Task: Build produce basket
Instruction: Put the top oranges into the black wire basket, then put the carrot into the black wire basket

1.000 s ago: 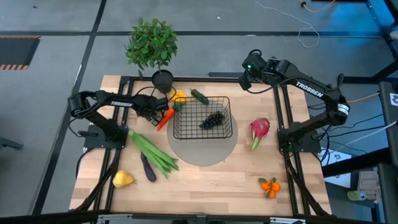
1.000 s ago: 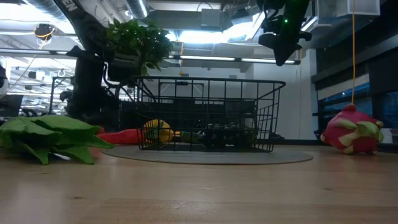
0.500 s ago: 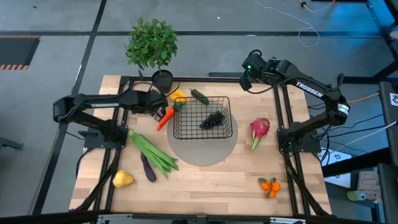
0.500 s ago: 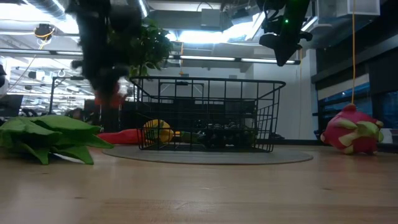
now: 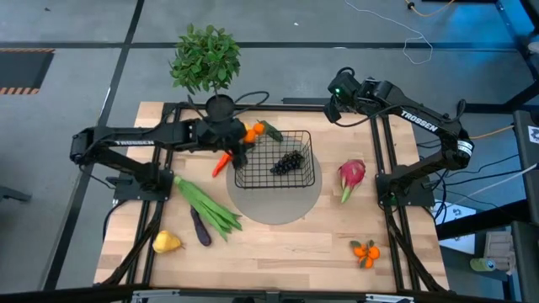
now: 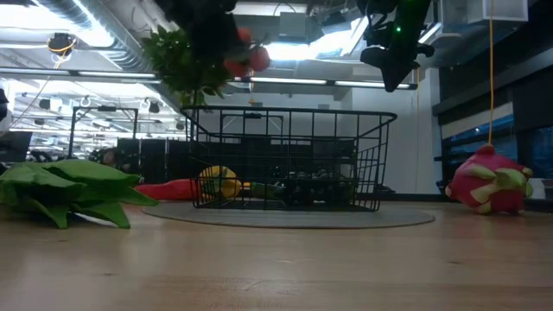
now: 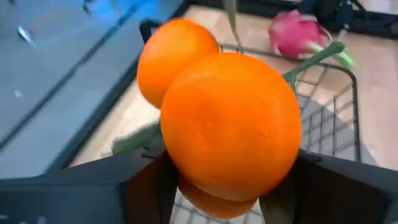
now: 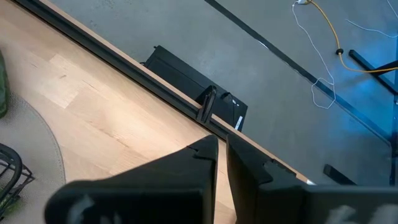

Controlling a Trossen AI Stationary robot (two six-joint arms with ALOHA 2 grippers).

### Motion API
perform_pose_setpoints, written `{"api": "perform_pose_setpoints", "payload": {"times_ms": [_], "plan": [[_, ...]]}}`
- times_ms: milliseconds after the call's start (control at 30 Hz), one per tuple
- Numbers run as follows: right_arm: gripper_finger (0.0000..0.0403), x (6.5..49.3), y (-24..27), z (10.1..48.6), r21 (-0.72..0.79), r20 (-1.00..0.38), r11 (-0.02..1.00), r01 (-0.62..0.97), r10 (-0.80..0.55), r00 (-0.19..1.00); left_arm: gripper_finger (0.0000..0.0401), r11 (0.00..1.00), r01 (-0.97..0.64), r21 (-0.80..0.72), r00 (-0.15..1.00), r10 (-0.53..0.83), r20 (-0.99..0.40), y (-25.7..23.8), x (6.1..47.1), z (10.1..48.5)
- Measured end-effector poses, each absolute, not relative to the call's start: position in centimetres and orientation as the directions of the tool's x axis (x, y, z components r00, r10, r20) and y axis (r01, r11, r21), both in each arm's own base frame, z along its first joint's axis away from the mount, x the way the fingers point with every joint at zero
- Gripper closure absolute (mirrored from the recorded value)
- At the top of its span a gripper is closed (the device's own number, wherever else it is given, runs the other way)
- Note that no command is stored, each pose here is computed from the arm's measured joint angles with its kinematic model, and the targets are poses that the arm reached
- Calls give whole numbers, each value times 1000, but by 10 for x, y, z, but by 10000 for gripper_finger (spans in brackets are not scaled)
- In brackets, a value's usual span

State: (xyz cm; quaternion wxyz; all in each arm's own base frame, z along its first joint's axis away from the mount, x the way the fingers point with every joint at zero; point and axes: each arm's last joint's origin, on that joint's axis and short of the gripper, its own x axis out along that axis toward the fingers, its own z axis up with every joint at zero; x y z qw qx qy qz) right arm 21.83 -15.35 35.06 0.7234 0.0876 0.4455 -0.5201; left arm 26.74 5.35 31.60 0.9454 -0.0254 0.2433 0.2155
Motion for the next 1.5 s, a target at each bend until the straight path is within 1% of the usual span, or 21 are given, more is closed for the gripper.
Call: {"api": "perform_pose_setpoints", "payload": {"times_ms": [100,233,400,467,700,833,967,1067,1133,1233,1367,1500], "plan": [[374,218,-153,350,-338,-737,444,830,-673,60,216,889,-451,87,763,434,-478,55,270,312],[374,218,-153,350,-339,-738,445,829,-672,59,189,883,-462,88,754,443,-485,58,271,310],[374,218,-153,350,-339,-738,445,829,-672,59,182,890,-448,88,757,430,-492,54,271,310],[374,218,-153,350,-339,-738,445,829,-673,59,181,889,-446,104,733,429,-528,54,266,308],[374,216,-152,349,-349,-746,449,823,-664,45,180,791,-597,136,516,508,-689,56,238,295],[374,216,-152,349,-348,-747,448,824,-663,44,180,760,-633,148,406,489,-772,54,227,287],[374,216,-152,349,-348,-747,447,824,-663,44,180,751,-641,162,269,417,-868,47,212,278],[374,216,-152,349,-347,-747,446,825,-663,45,180,678,-718,159,165,388,-907,43,202,271],[374,216,-152,349,-347,-747,446,825,-663,44,180,622,-766,162,125,392,-911,38,198,266],[374,216,-152,349,-346,-747,445,826,-663,44,180,582,-797,160,119,412,-904,27,187,261],[374,216,-152,349,-346,-747,445,826,-664,45,180,574,-809,127,172,439,-882,16,184,242],[374,216,-152,350,-345,-746,445,826,-664,46,180,589,-806,61,286,477,-831,11,188,221]]}}
